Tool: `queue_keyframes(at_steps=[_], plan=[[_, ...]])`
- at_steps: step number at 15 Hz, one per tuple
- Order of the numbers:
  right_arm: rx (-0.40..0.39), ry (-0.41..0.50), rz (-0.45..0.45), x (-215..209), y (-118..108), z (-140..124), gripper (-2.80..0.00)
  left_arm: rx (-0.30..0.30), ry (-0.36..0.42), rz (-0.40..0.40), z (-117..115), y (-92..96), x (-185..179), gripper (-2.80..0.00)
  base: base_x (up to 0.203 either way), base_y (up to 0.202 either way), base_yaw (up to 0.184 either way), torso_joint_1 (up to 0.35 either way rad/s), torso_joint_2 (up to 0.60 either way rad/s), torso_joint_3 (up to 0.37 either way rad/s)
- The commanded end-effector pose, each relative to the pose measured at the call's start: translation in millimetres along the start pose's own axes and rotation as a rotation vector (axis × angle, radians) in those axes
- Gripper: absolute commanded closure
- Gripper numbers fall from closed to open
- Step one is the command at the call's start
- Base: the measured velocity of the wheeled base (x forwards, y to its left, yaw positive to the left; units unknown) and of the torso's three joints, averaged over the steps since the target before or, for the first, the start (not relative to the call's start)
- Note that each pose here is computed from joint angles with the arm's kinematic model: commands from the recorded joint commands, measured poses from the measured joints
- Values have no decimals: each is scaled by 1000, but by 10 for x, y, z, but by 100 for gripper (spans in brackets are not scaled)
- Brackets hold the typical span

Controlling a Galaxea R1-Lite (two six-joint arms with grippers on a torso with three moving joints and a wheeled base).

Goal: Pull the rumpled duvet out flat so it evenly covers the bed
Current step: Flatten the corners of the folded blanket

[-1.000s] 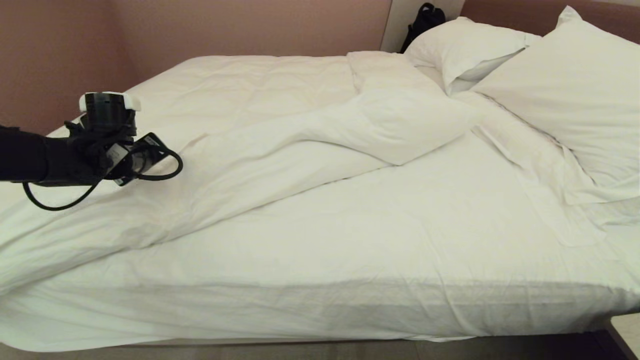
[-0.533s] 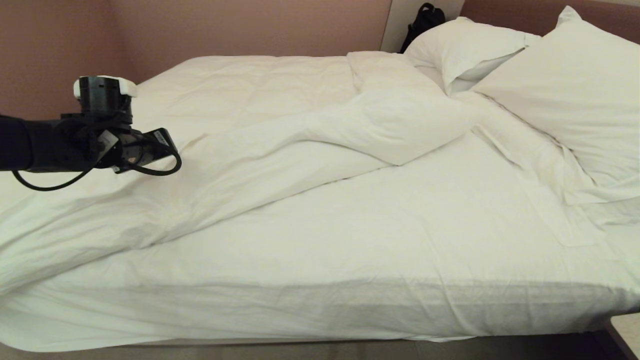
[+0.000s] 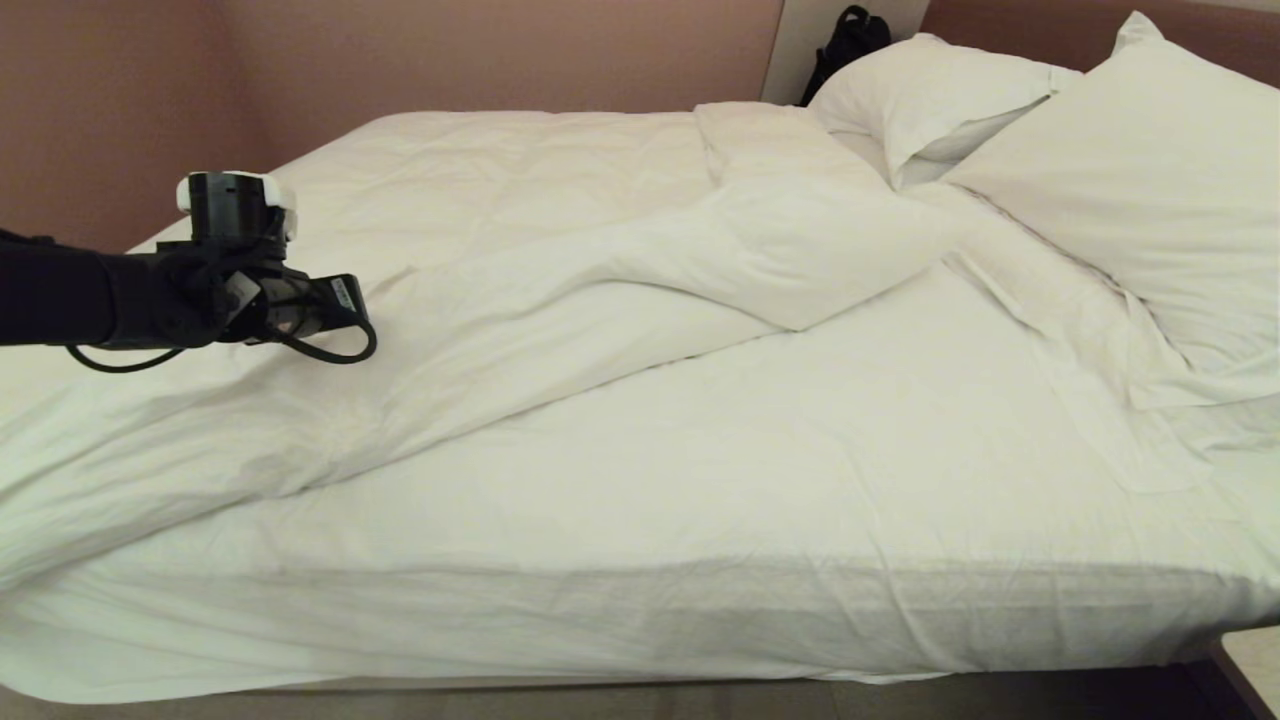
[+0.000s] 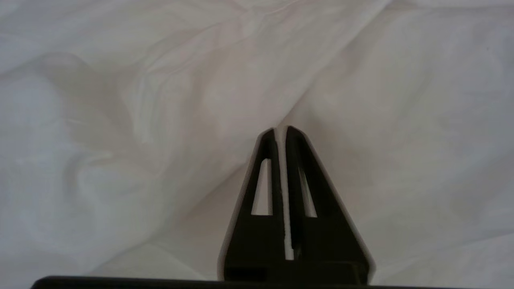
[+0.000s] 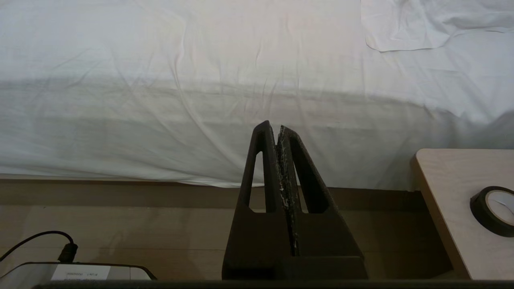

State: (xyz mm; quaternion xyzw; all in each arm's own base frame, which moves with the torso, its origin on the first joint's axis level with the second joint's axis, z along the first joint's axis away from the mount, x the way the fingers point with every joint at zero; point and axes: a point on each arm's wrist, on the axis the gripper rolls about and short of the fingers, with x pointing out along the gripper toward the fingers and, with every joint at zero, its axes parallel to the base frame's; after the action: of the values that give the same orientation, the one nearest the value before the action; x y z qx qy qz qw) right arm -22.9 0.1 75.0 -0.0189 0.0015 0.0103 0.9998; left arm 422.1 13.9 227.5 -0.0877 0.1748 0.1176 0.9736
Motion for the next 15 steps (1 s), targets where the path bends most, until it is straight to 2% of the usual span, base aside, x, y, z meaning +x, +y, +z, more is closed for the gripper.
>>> queue_keyframes(at_steps=[1,8,11,15], plan=[[0,1,1,1,0,0,0,-6,-3,6,2,20,18,-280,0,0,0,0,0,0],[0,1,1,1,0,0,0,-20,-29,32,42,149,60,-280,0,0,0,0,0,0],[0,1,1,1,0,0,0,-23,-39,32,-12,160,193,-280,0,0,0,0,0,0],[0,1,1,1,0,0,0,-23,2,36,-179,159,423,-280,0,0,0,0,0,0]])
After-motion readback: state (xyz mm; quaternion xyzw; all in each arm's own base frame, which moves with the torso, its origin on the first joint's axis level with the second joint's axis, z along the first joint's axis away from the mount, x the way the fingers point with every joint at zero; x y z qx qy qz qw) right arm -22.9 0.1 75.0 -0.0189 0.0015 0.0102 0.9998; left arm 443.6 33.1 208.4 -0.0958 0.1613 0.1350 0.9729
